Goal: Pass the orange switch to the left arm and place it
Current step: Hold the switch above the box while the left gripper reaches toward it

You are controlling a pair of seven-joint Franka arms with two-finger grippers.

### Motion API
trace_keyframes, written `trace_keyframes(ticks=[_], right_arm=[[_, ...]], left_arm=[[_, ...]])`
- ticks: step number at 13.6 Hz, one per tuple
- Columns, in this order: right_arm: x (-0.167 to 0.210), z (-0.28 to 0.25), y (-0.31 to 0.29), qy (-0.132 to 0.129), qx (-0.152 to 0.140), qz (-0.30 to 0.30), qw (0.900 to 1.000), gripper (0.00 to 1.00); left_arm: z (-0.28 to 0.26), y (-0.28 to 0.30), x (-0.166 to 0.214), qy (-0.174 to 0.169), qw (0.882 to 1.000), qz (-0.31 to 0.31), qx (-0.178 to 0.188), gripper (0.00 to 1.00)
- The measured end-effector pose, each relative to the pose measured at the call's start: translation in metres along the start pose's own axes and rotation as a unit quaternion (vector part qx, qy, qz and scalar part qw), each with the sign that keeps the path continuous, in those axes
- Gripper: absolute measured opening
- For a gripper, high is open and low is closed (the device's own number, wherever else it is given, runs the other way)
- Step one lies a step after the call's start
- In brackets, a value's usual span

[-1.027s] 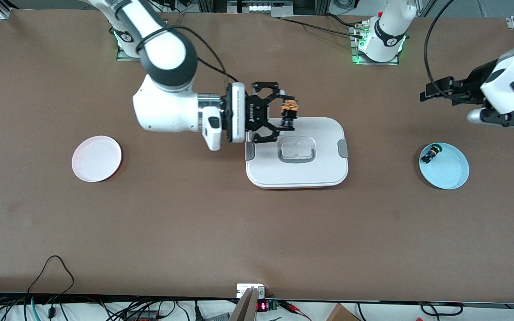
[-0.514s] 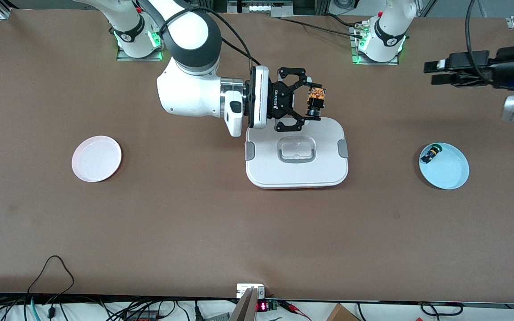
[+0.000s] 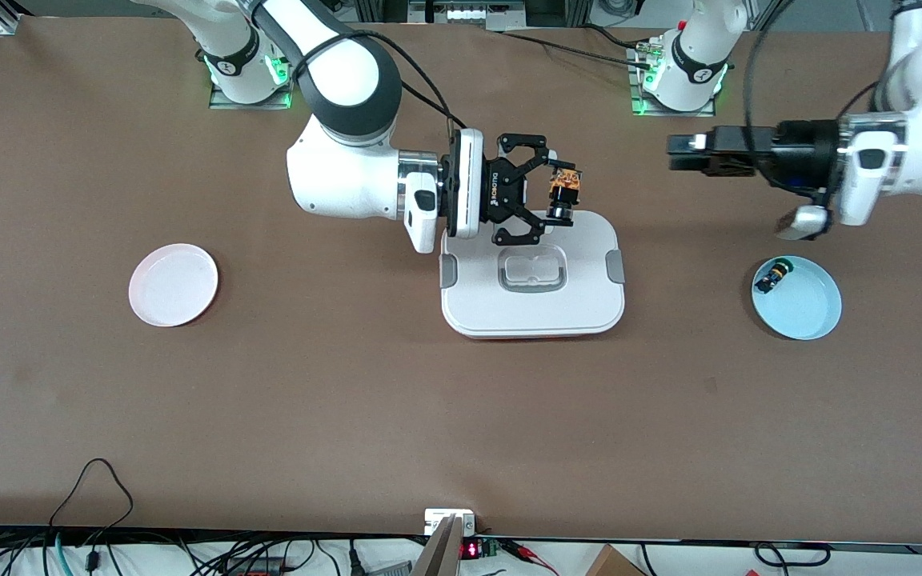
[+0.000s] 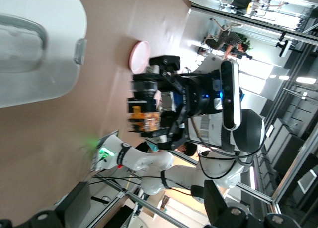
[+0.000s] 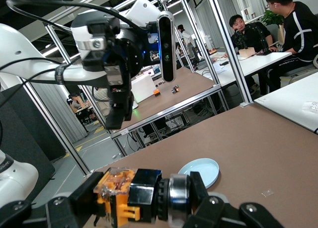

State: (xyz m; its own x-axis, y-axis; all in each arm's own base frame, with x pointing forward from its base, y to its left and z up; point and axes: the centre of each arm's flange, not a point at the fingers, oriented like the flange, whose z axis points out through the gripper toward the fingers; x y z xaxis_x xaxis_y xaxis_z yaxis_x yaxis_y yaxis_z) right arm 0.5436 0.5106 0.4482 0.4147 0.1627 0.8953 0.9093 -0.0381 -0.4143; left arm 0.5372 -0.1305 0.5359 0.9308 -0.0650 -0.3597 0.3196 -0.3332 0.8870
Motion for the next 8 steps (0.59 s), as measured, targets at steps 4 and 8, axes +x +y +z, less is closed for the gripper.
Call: trace_keyframes(ticks=[4,8], right_arm=[[-0.003,0.002,0.001,-0.001,0.000,-0.010,1.000,0.75],[-0.003,0.002,0.001,-0.001,-0.002,-0.012,1.000,0.75]], left_arm=[[0.041,-0.007,0.002,0.019,1.000,-0.003,0.000,1.00],[0.064,-0.025,0.010,0.035,0.999,0.010,-0.033,1.00]])
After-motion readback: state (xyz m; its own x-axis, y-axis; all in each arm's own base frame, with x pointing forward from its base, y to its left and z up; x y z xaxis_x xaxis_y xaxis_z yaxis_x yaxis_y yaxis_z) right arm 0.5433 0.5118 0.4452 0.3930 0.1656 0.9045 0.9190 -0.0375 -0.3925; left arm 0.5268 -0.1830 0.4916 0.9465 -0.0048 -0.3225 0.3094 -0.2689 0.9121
